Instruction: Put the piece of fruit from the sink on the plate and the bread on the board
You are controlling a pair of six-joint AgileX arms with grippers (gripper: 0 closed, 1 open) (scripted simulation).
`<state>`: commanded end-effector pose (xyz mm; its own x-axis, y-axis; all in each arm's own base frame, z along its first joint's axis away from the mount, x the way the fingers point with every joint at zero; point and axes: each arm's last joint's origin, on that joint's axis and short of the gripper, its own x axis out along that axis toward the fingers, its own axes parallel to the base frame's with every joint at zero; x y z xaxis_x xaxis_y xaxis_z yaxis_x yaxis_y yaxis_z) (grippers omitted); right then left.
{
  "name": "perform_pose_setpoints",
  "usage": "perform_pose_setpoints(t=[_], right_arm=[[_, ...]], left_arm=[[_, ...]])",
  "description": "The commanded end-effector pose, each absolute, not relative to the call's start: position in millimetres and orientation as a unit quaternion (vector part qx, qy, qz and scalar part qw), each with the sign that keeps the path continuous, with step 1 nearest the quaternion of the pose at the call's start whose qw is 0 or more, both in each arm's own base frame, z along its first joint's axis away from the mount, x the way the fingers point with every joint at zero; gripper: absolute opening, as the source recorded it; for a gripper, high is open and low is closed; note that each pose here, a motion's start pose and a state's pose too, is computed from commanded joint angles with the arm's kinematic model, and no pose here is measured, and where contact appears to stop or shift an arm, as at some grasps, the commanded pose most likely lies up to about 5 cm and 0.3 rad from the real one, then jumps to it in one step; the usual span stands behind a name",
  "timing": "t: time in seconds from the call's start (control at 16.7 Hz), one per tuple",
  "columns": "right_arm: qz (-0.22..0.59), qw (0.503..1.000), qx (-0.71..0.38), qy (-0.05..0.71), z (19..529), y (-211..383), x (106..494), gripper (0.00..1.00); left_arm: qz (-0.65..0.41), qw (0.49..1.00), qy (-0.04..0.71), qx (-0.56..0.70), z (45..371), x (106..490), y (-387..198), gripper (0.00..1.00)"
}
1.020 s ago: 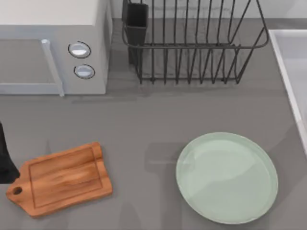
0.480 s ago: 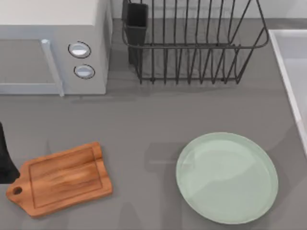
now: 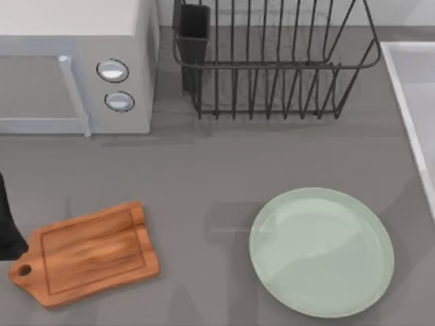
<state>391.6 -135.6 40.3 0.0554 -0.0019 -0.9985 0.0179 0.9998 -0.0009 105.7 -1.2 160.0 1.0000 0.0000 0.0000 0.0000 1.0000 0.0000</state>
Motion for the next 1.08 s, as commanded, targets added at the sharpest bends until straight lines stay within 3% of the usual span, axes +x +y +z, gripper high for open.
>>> perform_pose_setpoints(t=[0.48,0.84,1.08], right_arm=[[-0.006,0.725,0.006,0.689,131.3,-135.1,390.5,0.00],[-0.009,0.730,0.005,0.683,139.2,-131.2,392.6,0.00],[-0.012,0.747,0.006,0.665,166.5,-86.7,401.2,0.00]], left_arm=[[0.000,1.000,0.000,0.000,160.0,105.7,-1.2,1.00],[0.000,1.000,0.000,0.000,160.0,105.7,-1.2,1.00],[0.000,1.000,0.000,0.000,160.0,105.7,-1.2,1.00]])
